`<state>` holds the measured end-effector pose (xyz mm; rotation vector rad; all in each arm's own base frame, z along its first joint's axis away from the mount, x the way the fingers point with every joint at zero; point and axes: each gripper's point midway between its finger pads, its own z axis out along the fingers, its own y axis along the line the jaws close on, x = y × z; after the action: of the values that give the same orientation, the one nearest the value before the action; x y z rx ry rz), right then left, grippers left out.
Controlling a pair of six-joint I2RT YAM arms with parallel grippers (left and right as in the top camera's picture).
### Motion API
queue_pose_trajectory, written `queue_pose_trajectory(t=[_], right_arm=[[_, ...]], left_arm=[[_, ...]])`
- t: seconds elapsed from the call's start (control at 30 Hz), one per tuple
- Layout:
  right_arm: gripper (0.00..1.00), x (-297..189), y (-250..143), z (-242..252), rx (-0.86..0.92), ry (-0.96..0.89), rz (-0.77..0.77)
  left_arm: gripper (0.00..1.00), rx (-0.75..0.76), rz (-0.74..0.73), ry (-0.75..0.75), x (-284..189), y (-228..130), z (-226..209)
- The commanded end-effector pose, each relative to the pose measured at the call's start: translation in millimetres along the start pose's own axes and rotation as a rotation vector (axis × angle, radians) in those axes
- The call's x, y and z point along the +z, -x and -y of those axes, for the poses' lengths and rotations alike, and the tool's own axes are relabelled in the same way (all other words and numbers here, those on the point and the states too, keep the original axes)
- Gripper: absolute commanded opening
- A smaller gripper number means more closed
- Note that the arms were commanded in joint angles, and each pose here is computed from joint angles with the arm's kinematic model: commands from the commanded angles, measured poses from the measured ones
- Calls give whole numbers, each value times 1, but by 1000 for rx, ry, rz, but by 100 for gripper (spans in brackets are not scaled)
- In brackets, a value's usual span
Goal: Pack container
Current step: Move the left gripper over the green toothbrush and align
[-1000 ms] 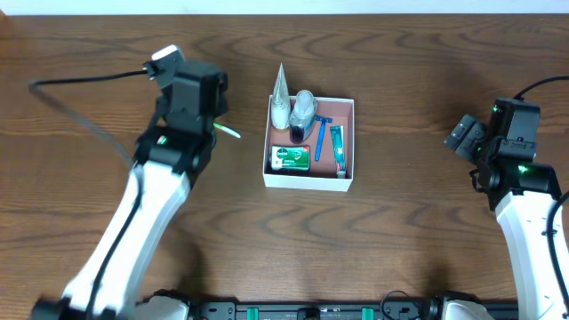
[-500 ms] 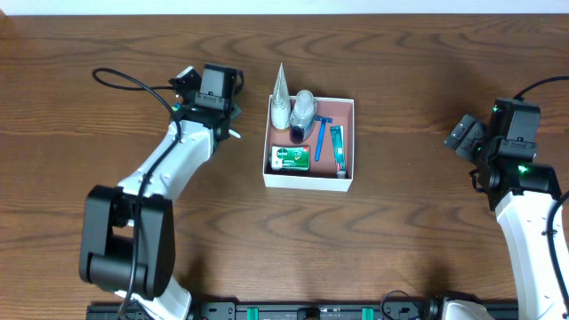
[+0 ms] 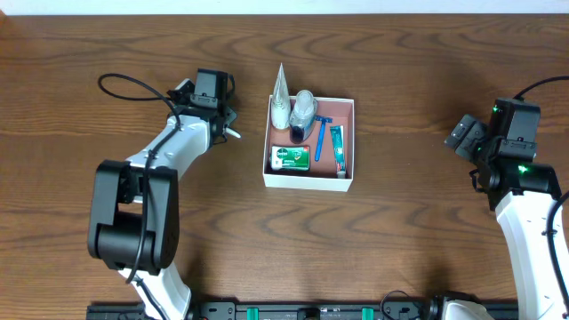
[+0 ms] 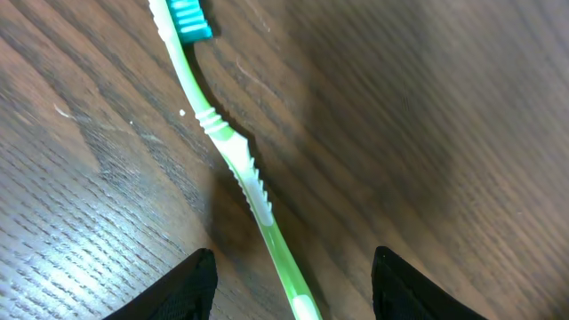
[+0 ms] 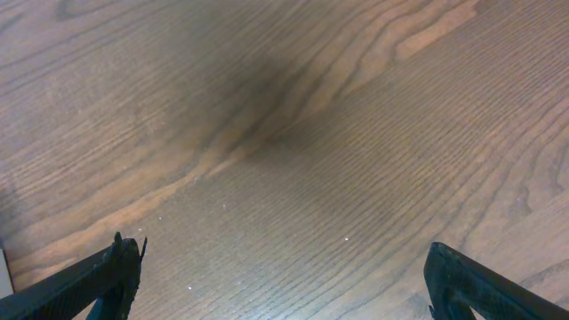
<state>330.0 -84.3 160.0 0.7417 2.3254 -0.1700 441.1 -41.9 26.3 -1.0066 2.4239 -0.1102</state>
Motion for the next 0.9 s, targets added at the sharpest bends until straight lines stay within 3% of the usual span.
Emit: queue_pose_trajectory(t=[0.0, 0.87], right_arm=[[99, 0, 2, 2, 16, -6, 3], [99, 0, 2, 2, 16, -6, 3]], left_arm=[[57, -12, -12, 8, 5, -2, -1], [57, 86, -184, 183, 12, -44, -46]])
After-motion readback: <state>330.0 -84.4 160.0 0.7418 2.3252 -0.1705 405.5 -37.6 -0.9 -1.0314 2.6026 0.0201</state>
